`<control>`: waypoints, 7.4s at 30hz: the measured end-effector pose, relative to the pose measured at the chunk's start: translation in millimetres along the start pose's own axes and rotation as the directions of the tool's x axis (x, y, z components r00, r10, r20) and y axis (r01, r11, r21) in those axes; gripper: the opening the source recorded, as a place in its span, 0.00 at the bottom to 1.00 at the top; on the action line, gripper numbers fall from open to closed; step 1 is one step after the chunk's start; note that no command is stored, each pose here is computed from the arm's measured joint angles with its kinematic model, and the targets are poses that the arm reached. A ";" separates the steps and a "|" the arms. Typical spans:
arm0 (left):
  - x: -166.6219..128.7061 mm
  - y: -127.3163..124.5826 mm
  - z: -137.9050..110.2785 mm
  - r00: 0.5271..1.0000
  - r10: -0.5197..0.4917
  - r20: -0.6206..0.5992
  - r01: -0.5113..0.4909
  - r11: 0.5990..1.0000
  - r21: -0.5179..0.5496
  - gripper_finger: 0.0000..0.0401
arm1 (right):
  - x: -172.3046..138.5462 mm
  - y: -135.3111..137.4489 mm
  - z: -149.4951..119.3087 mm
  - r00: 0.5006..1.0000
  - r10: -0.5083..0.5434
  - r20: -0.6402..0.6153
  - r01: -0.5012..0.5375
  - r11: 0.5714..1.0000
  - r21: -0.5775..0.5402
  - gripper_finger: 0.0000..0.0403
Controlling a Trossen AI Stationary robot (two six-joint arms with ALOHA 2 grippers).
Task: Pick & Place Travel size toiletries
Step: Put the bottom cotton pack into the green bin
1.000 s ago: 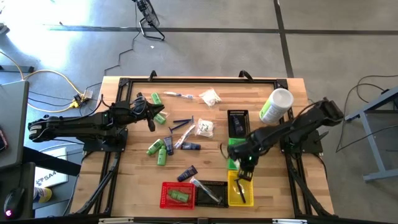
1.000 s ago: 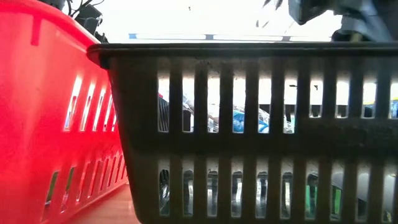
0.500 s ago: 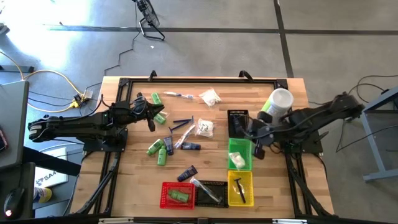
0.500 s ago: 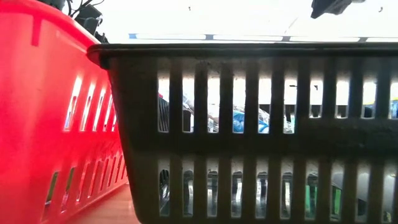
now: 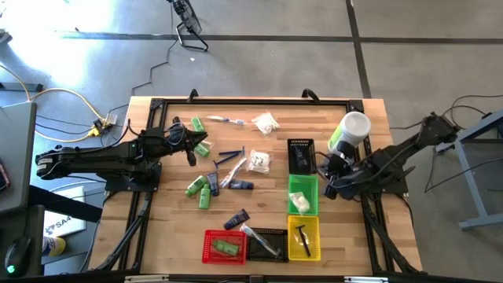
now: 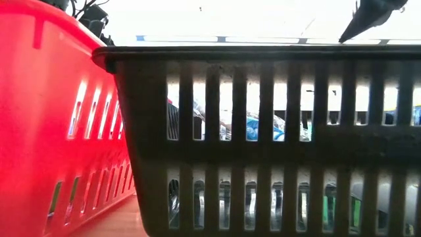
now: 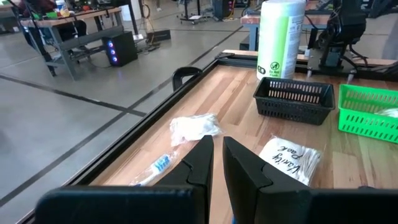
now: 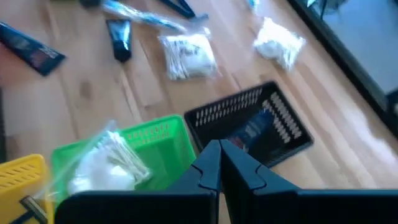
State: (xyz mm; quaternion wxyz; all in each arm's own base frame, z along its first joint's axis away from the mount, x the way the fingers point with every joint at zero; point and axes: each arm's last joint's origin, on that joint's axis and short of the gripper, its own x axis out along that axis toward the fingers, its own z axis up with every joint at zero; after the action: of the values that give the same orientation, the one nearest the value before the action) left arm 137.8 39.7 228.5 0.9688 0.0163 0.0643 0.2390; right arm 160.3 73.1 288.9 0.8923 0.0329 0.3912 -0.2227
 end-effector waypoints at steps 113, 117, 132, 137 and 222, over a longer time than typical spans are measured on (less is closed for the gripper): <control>-0.2 0.2 5.3 0.999 0.002 0.052 -0.005 0.998 0.055 0.07 | 155.5 32.1 86.7 0.924 0.323 0.206 -0.323 0.946 -0.036 0.01; -0.2 0.2 5.3 0.999 0.002 0.053 -0.005 0.998 0.055 0.07 | 170.1 42.3 96.4 0.949 0.295 0.110 -0.287 0.955 -0.078 0.01; -0.1 0.2 5.1 0.999 0.002 0.051 -0.005 0.998 0.060 0.07 | 205.6 42.9 133.0 0.968 0.248 0.043 -0.243 0.966 -0.091 0.01; -0.2 0.2 5.2 0.999 0.001 0.051 -0.004 0.998 0.064 0.07 | 222.4 40.4 126.6 0.973 0.231 0.002 -0.230 0.969 -0.088 0.01; -0.1 0.1 4.4 0.999 0.000 0.044 -0.004 0.997 0.083 0.07 | 270.0 61.1 100.4 0.998 0.069 -0.010 -0.070 0.991 -0.117 0.05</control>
State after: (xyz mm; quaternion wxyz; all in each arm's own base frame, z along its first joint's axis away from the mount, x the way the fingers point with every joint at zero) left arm 138.2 39.7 232.9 0.9681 0.0620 0.0530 0.2368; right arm 415.3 4.3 158.8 0.8988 -0.0051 0.4049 -0.1680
